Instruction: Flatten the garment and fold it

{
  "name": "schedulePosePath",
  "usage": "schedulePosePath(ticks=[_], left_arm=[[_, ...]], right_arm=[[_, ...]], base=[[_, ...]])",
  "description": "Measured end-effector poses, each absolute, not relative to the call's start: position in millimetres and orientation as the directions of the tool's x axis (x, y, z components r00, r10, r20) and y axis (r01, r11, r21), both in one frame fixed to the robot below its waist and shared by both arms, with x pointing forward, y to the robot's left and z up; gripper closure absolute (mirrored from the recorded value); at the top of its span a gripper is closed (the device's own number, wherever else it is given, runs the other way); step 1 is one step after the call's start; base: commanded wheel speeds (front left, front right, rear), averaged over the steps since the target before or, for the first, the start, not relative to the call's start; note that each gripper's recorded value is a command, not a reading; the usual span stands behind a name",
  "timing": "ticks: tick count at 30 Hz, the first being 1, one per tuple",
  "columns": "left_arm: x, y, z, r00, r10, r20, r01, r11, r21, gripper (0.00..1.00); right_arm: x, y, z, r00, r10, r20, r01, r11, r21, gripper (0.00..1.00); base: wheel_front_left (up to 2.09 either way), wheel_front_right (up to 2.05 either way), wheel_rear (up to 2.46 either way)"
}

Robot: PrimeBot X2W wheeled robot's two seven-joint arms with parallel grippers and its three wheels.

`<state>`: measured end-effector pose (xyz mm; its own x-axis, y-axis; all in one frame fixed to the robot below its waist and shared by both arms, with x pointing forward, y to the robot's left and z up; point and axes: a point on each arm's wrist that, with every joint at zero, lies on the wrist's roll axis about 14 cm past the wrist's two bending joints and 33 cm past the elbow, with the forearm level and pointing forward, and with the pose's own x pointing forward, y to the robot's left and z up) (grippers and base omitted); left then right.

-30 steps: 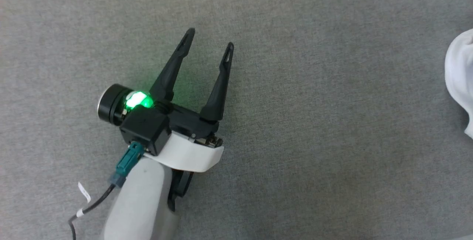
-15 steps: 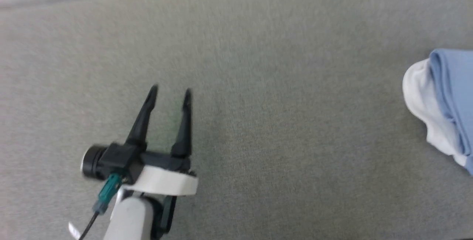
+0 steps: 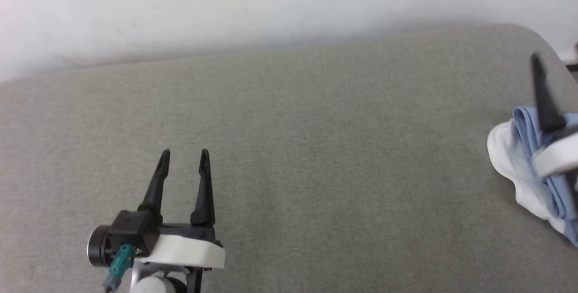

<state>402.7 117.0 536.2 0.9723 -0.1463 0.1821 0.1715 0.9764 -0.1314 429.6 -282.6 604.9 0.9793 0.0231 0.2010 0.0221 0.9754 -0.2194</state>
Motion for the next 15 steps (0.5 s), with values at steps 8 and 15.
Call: schedulePosePath(ticks=[8,15], left_arm=[[384,143,536,0.982,-0.071,0.173,0.094,0.987,-0.13,0.0],[370,154,532,0.987,-0.041,0.158,0.061,0.99,-0.124,0.0]], right_arm=[[395,-231,573,0.976,0.028,0.215,-0.022,0.999,-0.03,0.0],[376,-207,551,0.981,0.051,0.185,-0.056,0.998,0.019,0.0]], base=[[0.0,0.0,0.0],[0.0,0.0,0.0]])
